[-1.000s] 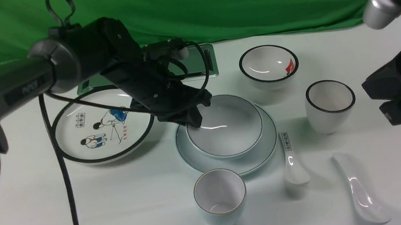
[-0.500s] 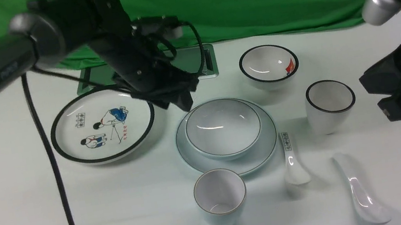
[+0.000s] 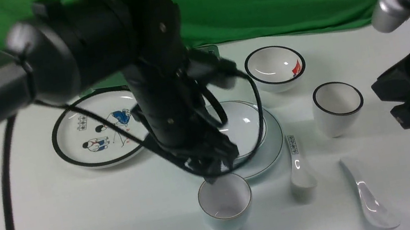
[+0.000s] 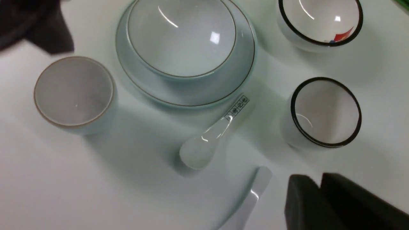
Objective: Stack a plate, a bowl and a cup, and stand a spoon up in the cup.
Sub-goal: Use the left arm to grab a blue teacup, then use the left arm to put the blue teacup into the blue rice bowl in the middle
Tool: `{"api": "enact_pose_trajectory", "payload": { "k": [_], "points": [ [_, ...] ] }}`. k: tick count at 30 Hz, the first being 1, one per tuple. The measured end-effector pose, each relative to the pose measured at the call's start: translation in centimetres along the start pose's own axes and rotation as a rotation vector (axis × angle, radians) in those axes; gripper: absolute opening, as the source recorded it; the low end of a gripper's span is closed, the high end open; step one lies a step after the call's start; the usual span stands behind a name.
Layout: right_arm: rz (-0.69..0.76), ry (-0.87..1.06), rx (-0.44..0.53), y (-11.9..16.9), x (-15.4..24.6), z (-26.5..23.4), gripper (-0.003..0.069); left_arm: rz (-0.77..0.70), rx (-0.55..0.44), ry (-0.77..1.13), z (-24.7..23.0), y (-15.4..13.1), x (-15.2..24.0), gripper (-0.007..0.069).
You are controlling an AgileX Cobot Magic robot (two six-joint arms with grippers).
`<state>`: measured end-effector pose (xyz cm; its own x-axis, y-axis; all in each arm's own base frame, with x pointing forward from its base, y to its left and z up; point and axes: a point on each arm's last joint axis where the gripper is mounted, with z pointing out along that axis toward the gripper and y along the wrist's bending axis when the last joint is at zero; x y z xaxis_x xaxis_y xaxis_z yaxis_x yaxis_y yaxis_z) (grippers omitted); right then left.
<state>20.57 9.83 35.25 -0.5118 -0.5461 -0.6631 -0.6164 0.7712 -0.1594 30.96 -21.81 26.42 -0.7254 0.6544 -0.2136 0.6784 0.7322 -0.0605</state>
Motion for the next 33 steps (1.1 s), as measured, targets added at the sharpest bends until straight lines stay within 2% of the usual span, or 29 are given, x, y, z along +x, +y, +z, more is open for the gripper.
{"api": "enact_pose_trajectory", "payload": {
  "k": [3, 9, 12, 16, 17, 19, 20, 23, 28, 31, 33],
  "points": [
    [0.0, 0.0, 0.0, 0.0, 0.0, 0.0, 0.012, 0.011, 0.005, 0.02, 2.0, -1.2, 0.6, 0.0388],
    [0.0, 0.005, -0.002, 0.0, 0.0, 0.0, 0.0133, -0.025, -0.024, -0.01, 3.6, -0.9, 0.5, 0.0387],
    [-0.001, 0.008, -0.002, 0.0, 0.1, 0.0, 0.0138, -0.028, -0.033, -0.011, 4.4, -0.7, 0.4, 0.0357],
    [-0.002, 0.008, -0.001, 0.0, 0.1, 0.0, 0.0144, -0.011, -0.037, 0.018, 5.4, -0.6, 0.4, 0.0185],
    [-0.002, 0.008, -0.001, 0.0, 0.1, 0.0, 0.0144, -0.005, -0.038, 0.019, 5.5, -0.6, 0.4, 0.0174],
    [-0.002, 0.008, -0.001, 0.0, 0.1, 0.0, 0.0144, 0.018, -0.047, 0.028, 4.9, -0.5, 0.2, 0.0022],
    [-0.002, 0.007, -0.001, 0.0, 0.1, 0.0, 0.0144, 0.023, -0.049, 0.025, 4.5, -0.5, 0.1, 0.0006],
    [-0.002, 0.004, 0.001, 0.0, 0.0, 0.0, 0.0145, 0.053, -0.063, -0.013, 2.1, -0.5, -0.8, -0.0007],
    [-0.003, -0.002, 0.003, 0.0, 0.0, 0.0, 0.0147, 0.087, -0.103, -0.215, -3.8, -0.2, -3.9, -0.0007],
    [-0.003, -0.002, 0.003, 0.0, 0.0, 0.0, 0.0148, 0.054, -0.101, -0.264, -4.9, 1.3, -5.7, -0.0007],
    [-0.003, -0.002, 0.004, 0.0, 0.0, 0.0, 0.0148, 0.011, -0.087, -0.235, -3.8, 3.1, -6.6, -0.0007]
  ]
}}
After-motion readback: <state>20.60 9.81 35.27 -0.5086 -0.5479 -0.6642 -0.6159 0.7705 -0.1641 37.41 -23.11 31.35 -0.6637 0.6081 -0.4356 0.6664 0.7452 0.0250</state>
